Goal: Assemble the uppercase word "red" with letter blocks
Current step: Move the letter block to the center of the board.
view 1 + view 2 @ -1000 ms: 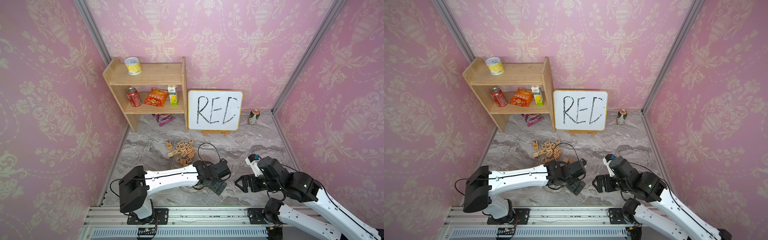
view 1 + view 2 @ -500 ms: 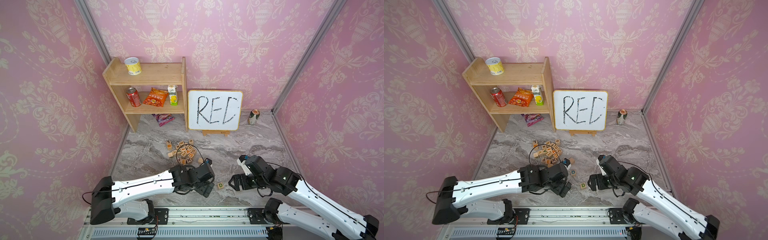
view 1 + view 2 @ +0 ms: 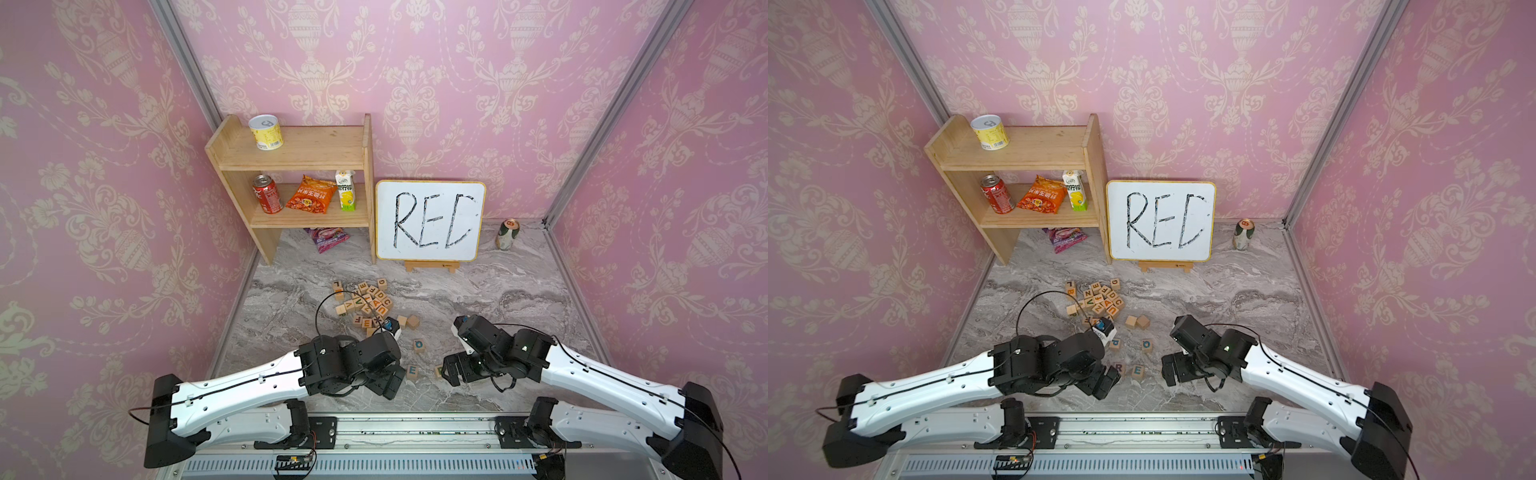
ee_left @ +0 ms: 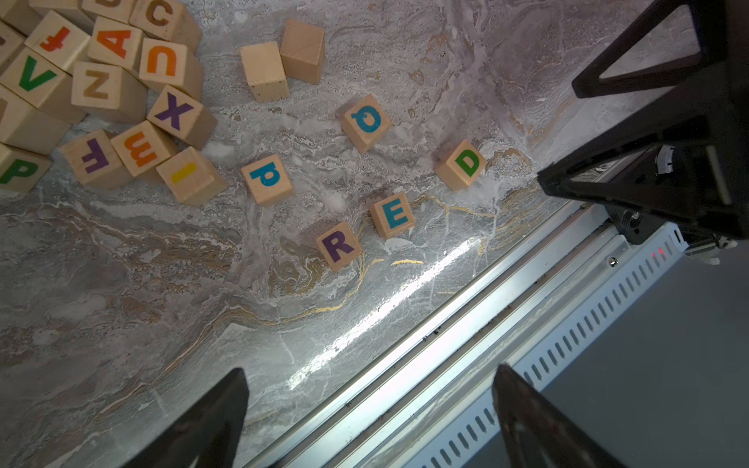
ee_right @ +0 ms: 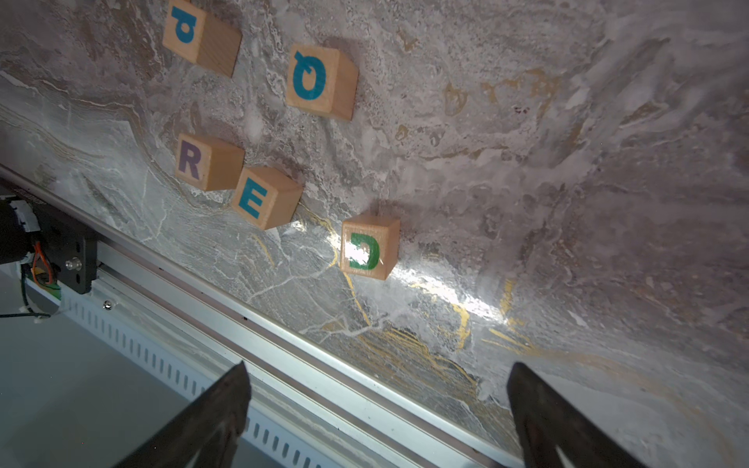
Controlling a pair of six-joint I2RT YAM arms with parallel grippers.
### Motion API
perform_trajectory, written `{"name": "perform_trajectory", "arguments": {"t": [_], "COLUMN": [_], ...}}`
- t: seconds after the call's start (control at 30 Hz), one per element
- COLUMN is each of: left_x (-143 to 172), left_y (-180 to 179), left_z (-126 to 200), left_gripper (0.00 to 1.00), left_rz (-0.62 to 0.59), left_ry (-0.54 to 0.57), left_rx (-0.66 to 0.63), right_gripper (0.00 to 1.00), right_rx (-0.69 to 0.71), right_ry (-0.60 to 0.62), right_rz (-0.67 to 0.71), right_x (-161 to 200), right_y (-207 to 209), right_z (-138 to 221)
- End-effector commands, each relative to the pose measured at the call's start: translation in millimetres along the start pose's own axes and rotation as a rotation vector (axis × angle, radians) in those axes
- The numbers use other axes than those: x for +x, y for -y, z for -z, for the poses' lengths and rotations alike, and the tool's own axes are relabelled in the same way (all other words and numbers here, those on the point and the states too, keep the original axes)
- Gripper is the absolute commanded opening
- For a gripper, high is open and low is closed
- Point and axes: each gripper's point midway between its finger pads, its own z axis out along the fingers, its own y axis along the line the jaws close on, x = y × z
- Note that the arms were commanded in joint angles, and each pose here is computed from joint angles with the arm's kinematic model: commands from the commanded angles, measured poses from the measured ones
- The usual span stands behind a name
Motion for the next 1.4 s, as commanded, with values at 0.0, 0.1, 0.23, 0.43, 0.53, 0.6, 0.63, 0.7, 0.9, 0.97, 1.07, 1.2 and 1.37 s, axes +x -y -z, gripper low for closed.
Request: {"name": "perform_trajectory", "arguments": {"t": [0.0, 0.1, 0.23, 0.43, 0.53, 0.6, 0.63, 0.7, 0.9, 0.97, 1.07, 1.2, 1.37], "left_x": [10, 12, 15, 18, 18, 19, 19, 19, 18, 17, 17, 16, 16], "left_y": [-18, -22, -25, -30, -32, -32, -32, -32, -33, -32, -32, -32, -30], "left_z": [8, 14, 20, 28, 29, 30, 30, 31, 32, 33, 34, 34, 34], "left_gripper": [0.95, 0.95, 0.95, 0.95, 0.95, 0.95, 0.95, 0.95, 0.95, 0.95, 0.95, 0.95, 0.95], "left_rz": [0.021, 0.021, 0.018, 0.013, 0.015, 0.015, 0.012, 0.01, 0.002, -0.001, -0.002, -0.008, -0.016], "left_ry": [-0.014, -0.007, -0.008, -0.002, 0.007, 0.009, 0.009, 0.008, 0.011, 0.014, 0.017, 0.017, 0.017], "left_rx": [-0.055, -0.057, -0.059, -0.063, -0.061, -0.058, -0.057, -0.057, -0.059, -0.058, -0.057, -0.054, -0.048], "right_gripper": [0.98, 0.92, 0.83, 0.76, 0.74, 0.71, 0.7, 0.65, 0.48, 0.44, 0.43, 0.34, 0.24], "right_rx": [0.061, 0.089, 0.111, 0.121, 0.128, 0.13, 0.13, 0.139, 0.151, 0.155, 0.156, 0.152, 0.151], "right_ry": [0.002, 0.003, -0.001, -0.016, -0.023, -0.027, -0.029, -0.038, -0.061, -0.069, -0.08, -0.089, -0.099], "right_rz": [-0.011, -0.016, -0.017, -0.004, -0.001, 0.002, 0.002, 0.002, -0.007, -0.014, -0.021, -0.031, -0.049], "right_x": [-4, -8, -12, -18, -20, -22, -22, -22, -20, -17, -14, -12, -12], "right_y": [5, 5, 4, -5, -8, -10, -11, -11, -10, -9, -7, -8, -11], "right_z": [-13, -20, -29, -42, -48, -53, -54, -58, -69, -71, -74, -77, -78]}}
